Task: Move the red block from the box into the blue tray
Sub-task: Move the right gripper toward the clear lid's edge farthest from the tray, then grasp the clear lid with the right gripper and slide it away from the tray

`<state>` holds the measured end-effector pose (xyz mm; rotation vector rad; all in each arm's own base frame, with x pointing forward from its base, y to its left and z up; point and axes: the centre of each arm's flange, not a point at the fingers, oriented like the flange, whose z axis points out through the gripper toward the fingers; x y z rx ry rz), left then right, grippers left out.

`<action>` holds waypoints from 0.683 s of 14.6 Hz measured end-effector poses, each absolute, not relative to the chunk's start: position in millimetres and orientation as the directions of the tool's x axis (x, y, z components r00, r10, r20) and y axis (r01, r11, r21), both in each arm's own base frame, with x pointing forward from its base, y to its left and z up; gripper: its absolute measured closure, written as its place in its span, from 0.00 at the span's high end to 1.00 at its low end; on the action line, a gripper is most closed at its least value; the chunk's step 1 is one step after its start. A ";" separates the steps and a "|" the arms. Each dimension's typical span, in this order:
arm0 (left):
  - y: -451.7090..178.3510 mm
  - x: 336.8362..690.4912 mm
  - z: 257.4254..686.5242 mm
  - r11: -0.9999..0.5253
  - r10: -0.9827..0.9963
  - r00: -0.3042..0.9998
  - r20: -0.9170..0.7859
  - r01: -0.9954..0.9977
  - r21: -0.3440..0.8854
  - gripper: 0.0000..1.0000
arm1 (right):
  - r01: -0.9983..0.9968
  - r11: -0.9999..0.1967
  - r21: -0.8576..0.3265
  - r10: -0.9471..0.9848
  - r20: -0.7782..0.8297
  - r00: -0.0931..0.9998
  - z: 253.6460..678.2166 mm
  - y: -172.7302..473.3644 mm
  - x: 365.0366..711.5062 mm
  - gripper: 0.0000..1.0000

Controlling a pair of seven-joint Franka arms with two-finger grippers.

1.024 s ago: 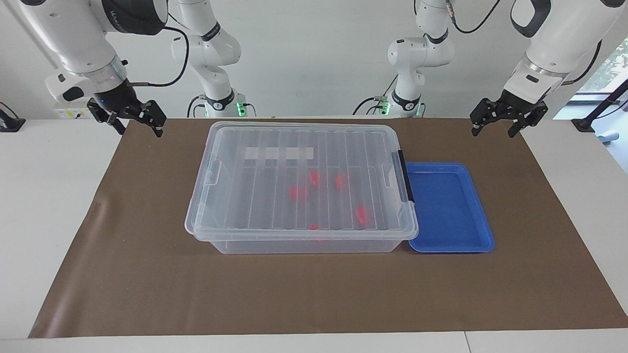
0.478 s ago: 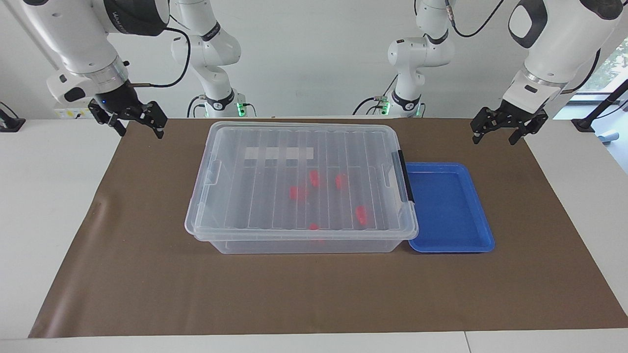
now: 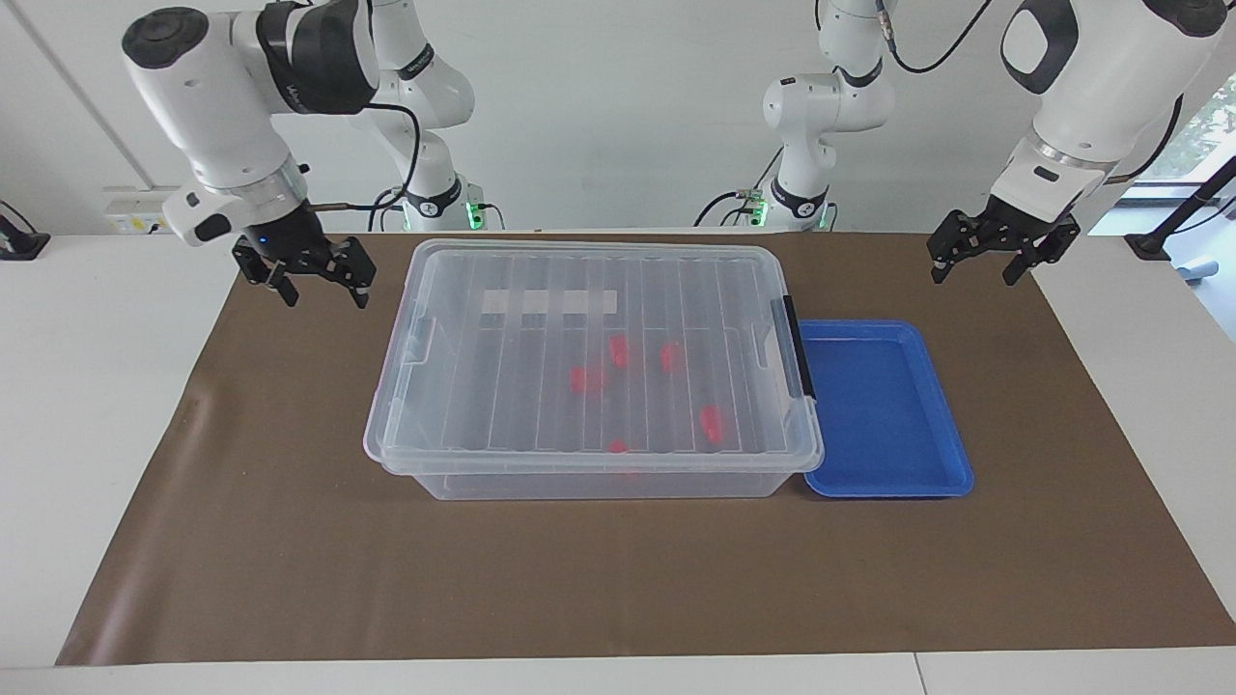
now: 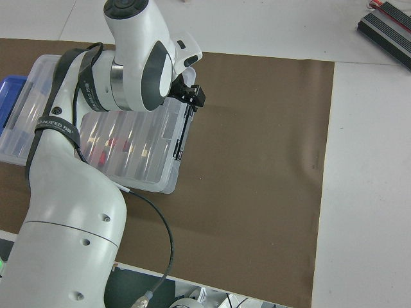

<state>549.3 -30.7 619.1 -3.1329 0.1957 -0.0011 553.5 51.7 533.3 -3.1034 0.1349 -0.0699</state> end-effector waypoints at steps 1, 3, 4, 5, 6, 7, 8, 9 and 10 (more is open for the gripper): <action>-30.5 548.0 619.2 -0.992 -0.124 0.992 -0.006 -0.124 -0.002 1.00 | -0.085 -0.996 -0.035 -0.086 0.036 0.996 523.1 52.9 553.9 1.00; -30.4 546.0 618.5 -0.992 -0.124 0.992 -0.021 -0.124 -0.001 1.00 | -0.087 -0.996 -0.031 -0.088 0.018 0.996 504.5 46.5 553.5 1.00; -30.3 544.7 618.3 -0.992 -0.124 0.992 -0.029 -0.124 -0.001 1.00 | -0.088 -0.996 -0.030 -0.088 0.014 0.996 497.7 43.8 552.8 1.00; -30.3 544.1 618.7 -0.992 -0.124 0.992 -0.030 -0.124 -0.001 1.00 | -0.089 -0.996 -0.030 -0.089 0.015 0.996 491.4 42.4 552.1 1.00; -30.4 543.7 619.4 -0.992 -0.124 0.992 -0.029 -0.125 -0.001 1.00 | -0.090 -0.996 -0.030 -0.090 0.017 0.996 485.4 42.0 551.5 1.00; -30.6 543.5 619.7 -0.992 -0.125 0.992 -0.029 -0.125 -0.001 1.00 | -0.090 -0.996 -0.030 -0.090 0.019 0.996 480.0 41.9 550.9 1.00; -31.0 543.4 619.4 -0.992 -0.126 0.992 -0.029 -0.126 -0.001 1.00 | -0.090 -0.995 -0.030 -0.091 0.017 0.996 475.9 41.9 550.0 1.00; -31.9 543.3 619.1 -0.992 -0.127 0.991 -0.030 -0.127 -0.001 1.00 | -0.090 -0.996 -0.029 -0.091 0.011 0.996 471.9 41.8 548.8 1.00; -32.8 543.3 619.0 -0.992 -0.129 0.991 -0.030 -0.129 -0.001 1.00 | -0.091 -0.995 -0.028 -0.091 0.010 0.996 468.4 41.7 547.9 1.00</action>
